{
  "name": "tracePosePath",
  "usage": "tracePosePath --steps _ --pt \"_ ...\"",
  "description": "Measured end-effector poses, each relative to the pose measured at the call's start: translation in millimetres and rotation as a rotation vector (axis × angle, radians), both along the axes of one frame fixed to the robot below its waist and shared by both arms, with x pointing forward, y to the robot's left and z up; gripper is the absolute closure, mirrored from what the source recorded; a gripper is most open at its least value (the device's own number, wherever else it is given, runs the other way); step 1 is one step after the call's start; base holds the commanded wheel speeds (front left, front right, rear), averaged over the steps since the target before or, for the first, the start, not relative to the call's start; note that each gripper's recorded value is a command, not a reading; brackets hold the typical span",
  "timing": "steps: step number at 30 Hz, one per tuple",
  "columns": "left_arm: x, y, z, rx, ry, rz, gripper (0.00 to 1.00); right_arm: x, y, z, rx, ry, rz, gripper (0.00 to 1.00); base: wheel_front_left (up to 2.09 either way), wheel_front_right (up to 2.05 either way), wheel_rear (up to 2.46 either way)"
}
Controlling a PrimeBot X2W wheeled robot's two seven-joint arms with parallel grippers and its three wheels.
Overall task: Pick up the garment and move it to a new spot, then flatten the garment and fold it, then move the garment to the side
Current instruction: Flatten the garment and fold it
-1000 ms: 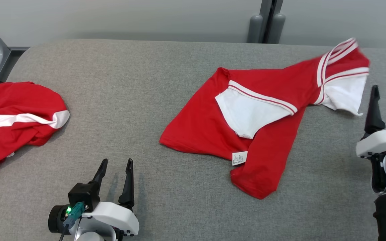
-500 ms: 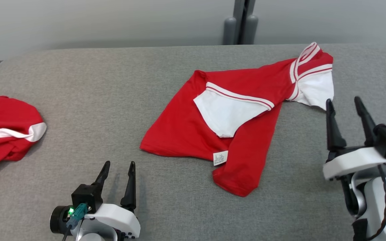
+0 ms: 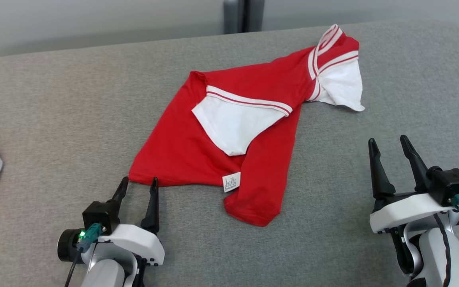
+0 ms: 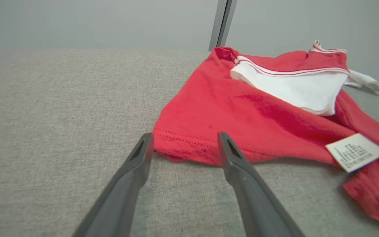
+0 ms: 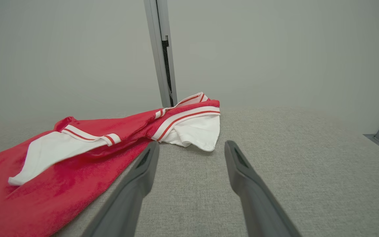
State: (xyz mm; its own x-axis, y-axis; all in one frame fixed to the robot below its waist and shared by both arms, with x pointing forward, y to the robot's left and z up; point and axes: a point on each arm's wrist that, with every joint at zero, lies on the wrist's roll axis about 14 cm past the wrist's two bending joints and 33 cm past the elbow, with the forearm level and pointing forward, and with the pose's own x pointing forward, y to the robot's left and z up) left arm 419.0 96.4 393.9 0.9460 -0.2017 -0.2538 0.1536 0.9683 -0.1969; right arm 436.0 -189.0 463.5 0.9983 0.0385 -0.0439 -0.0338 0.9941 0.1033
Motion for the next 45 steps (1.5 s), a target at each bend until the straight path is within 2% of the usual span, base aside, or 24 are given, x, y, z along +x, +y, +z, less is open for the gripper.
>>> tracePosePath --steps 13,14,15,16,24,28,31,36,40,41,42,45 --pt "21 -4 -32 0.017 0.084 0.008 0.0 -4 -19 -13 0.013 0.033 -0.055 0.0 0.0 0.0 0.0" --pt "21 -3 -33 0.018 0.087 0.008 0.34 -4 -19 -13 0.015 0.034 -0.055 0.0 0.0 0.0 0.0" --pt "21 -4 -34 0.018 0.091 0.005 0.76 -4 -18 -13 0.017 0.034 -0.055 0.0 0.0 0.0 0.0" --pt "20 -5 -35 0.019 0.097 0.001 1.0 -4 -18 -14 0.018 0.035 -0.055 0.0 0.0 0.0 0.0" --pt "21 -9 -32 -0.008 0.094 -0.03 1.0 -3 -17 -15 0.049 0.038 -0.061 0.0 0.0 0.0 0.0" --pt "43 3 -4 0.007 -0.003 -0.001 1.0 -2 -15 -14 0.053 0.035 -0.056 0.0 0.0 0.0 0.0" --pt "67 23 22 0.06 -0.094 0.019 1.0 -2 -14 -14 0.06 0.035 -0.056 0.0 0.0 0.0 0.0" --pt "114 57 71 0.204 -0.25 0.012 1.0 -3 -14 -17 0.068 0.044 -0.058 0.0 0.0 0.0 0.0" --pt "142 70 93 0.302 -0.305 0.002 1.0 -6 -16 -22 0.074 0.06 -0.065 0.0 0.0 0.0 0.0" --pt "147 72 93 0.309 -0.304 0.003 0.61 -7 -18 -24 0.076 0.066 -0.068 0.0 0.0 0.0 0.0" --pt "151 72 91 0.308 -0.293 0.006 0.0 -8 -19 -26 0.077 0.071 -0.072 0.0 0.0 0.0 0.0" --pt "153 70 73 0.283 -0.23 0.021 0.0 -11 -23 -29 0.081 0.084 -0.085 0.0 0.0 0.0 0.0"
